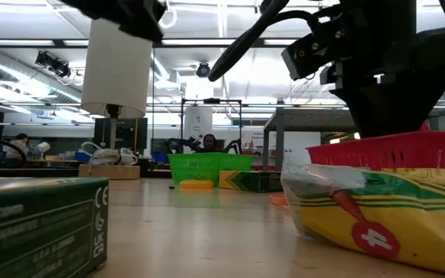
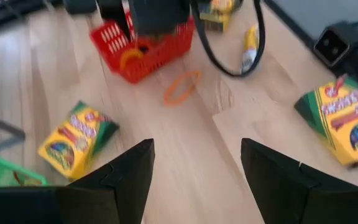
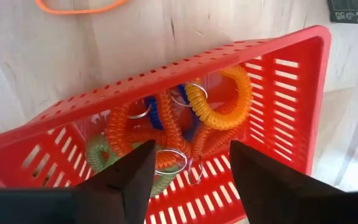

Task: Pick & Place Office Desk Supplies
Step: Put the orange rubber band into the green bin

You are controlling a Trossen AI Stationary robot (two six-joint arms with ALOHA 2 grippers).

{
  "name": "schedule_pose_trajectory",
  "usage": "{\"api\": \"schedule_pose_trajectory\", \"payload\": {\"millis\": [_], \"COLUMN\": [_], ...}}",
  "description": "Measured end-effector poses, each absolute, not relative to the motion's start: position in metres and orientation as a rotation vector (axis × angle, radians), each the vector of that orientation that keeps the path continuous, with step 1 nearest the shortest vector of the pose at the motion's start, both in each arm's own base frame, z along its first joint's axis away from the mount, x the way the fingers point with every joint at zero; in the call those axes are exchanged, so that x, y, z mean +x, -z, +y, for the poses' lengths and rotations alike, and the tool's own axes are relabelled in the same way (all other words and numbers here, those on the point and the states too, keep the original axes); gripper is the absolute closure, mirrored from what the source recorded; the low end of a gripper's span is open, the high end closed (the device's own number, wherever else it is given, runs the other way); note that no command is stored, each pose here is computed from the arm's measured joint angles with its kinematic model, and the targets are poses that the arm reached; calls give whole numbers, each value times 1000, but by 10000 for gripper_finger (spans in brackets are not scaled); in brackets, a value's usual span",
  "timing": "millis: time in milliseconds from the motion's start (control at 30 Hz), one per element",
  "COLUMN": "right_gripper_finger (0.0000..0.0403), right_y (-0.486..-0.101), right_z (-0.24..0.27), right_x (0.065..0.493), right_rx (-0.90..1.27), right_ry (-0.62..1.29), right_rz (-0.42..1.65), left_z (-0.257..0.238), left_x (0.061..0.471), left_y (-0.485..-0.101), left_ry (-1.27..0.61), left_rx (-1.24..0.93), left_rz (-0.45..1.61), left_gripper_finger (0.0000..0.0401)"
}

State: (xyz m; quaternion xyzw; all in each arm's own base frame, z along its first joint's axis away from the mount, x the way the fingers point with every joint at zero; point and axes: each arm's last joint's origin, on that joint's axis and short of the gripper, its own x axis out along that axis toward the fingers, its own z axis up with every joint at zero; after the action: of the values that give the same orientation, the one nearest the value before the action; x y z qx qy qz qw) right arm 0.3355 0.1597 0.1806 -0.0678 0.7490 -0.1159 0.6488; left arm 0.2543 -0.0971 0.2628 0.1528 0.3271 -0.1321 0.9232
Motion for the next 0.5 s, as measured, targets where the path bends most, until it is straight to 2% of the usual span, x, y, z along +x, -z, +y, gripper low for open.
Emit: {"api": "schedule_pose_trajectory", "payload": {"millis": [200,500], "right_gripper_finger": [186,186], "right_y": [-187,-229], "right_z": [160,172], "right_x": [339,356], "right_rx": [-185,-193], "right_ry": [286,245], "right_rz": [1659,1490], "left_z": [-94,-91], "left_x": [249,243], "left_y": [-256,-251], "left_ry": [229,192], "left_rx": [296,272], "left_rz": [767,853], "left_gripper_finger": [156,156]}}
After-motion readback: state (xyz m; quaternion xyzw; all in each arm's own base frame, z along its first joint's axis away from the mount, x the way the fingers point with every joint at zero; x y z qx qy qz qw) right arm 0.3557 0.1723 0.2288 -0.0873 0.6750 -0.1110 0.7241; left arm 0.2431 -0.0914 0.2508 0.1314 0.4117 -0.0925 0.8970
